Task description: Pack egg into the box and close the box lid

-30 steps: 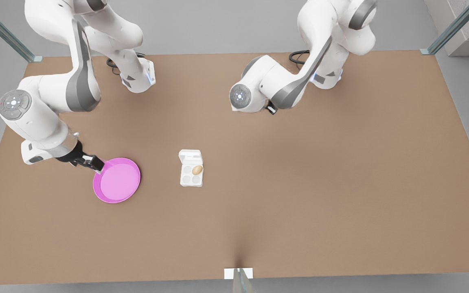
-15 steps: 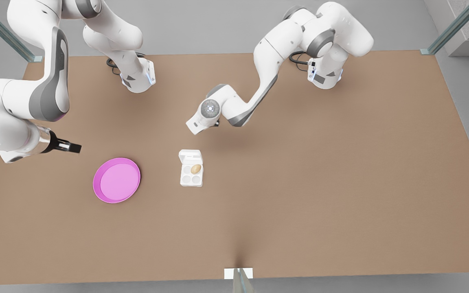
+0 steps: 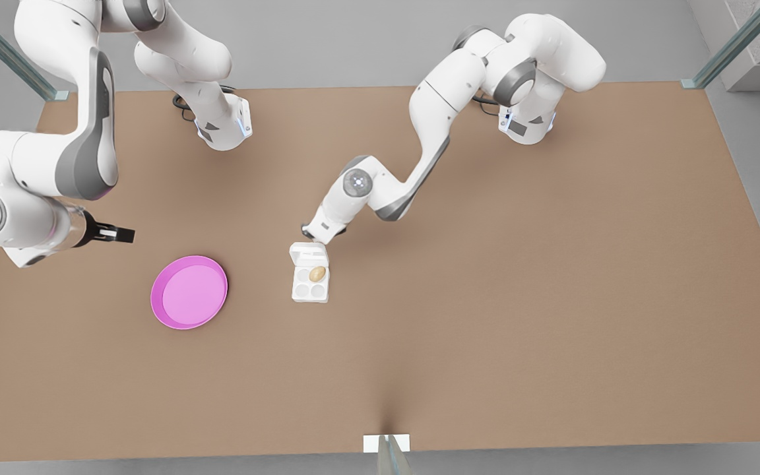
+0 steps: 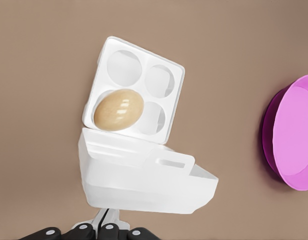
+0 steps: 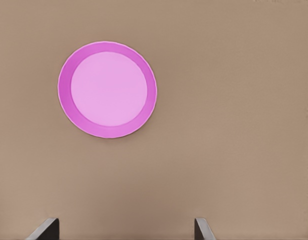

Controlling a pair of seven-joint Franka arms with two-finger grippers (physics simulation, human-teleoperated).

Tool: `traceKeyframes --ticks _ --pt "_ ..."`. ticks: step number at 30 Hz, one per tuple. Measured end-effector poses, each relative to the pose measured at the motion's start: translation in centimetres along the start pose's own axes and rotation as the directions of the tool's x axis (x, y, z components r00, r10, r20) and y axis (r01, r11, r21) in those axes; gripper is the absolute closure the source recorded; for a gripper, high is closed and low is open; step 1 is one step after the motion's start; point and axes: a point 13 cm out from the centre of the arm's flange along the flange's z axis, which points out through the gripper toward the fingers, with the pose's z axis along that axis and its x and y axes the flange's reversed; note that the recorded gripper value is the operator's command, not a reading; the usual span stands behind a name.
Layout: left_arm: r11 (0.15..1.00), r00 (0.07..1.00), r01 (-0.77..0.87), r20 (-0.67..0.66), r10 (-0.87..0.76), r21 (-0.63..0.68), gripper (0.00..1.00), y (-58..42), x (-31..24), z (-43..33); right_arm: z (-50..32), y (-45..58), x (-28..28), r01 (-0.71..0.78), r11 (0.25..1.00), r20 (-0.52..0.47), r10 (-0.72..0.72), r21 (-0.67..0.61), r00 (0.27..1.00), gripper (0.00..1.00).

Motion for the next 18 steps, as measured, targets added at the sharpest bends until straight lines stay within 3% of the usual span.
traceKeyframes --ticks 18 --pt "0.994 0.994 0.090 0.053 -0.094 0.066 0.79 -1.0 -5.3 -0.8 2.7 -1.2 0.8 0.040 0.998 -0.118 -0.033 0.058 0.993 0.00"
